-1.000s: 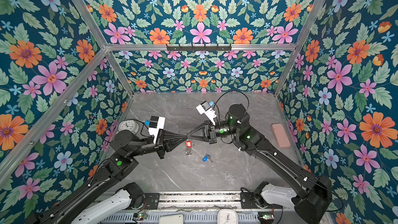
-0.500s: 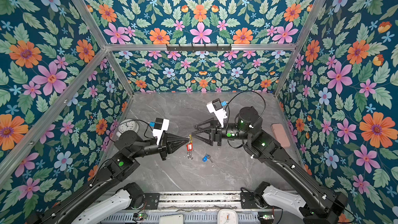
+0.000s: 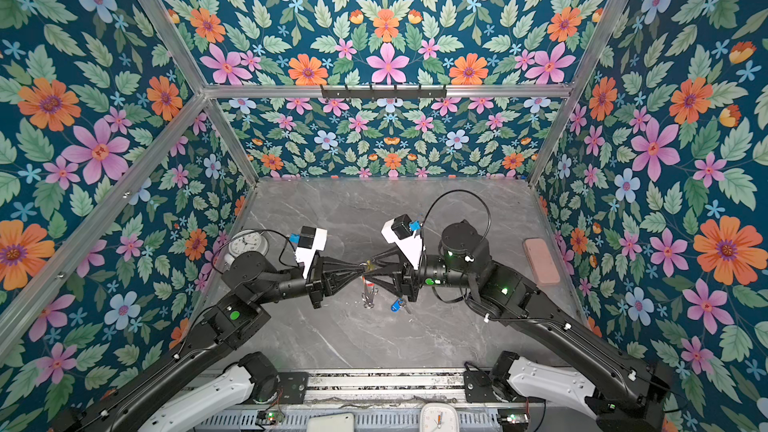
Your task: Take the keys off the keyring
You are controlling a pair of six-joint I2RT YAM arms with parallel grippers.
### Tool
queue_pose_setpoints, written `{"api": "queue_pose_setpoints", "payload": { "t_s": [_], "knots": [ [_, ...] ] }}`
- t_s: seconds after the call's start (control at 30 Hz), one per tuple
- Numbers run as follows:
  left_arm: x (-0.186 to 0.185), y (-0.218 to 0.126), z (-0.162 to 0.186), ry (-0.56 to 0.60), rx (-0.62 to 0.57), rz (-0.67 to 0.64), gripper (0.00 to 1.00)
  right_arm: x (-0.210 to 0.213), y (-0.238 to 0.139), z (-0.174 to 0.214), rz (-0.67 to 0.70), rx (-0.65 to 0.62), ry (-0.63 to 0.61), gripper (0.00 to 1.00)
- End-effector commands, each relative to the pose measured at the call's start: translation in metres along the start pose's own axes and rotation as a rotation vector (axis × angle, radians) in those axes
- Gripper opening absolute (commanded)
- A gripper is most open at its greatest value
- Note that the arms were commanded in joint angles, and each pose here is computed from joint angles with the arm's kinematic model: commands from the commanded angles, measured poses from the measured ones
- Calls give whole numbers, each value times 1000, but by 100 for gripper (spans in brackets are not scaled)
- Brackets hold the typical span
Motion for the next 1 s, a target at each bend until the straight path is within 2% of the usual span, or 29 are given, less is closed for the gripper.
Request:
{"api": "queue_pose_setpoints", "payload": {
  "t_s": [0.0,0.13,0.5,0.77,0.87,0.97],
  "knots": [
    [-2,1,-6,2,-35,10,0,-5,-2,-2,113,-9,-111,43],
    [0,2,-5,-20,-29,8,0,-4,3,-3,93,22,-141,40],
    [1,2,-5,-56,-26,-1,0,2,13,-6,111,68,-213,22],
    [-2,1,-7,-53,-35,9,0,1,16,-5,121,82,-215,19],
    [-2,1,-7,-55,-35,14,0,1,16,-5,126,83,-214,13],
    [-2,1,-6,-59,-34,22,0,0,16,-5,126,83,-214,11]
  ]
}}
Point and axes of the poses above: each gripper's point midway between its finger pads, its own y axis out along the fingers, its own x axis along the line the jaws close on, z = x × y, the point moved 10 cm from there along -y, back along the fingers, and after that the axes turned 1 degree about -y, right-handed, at the moved point
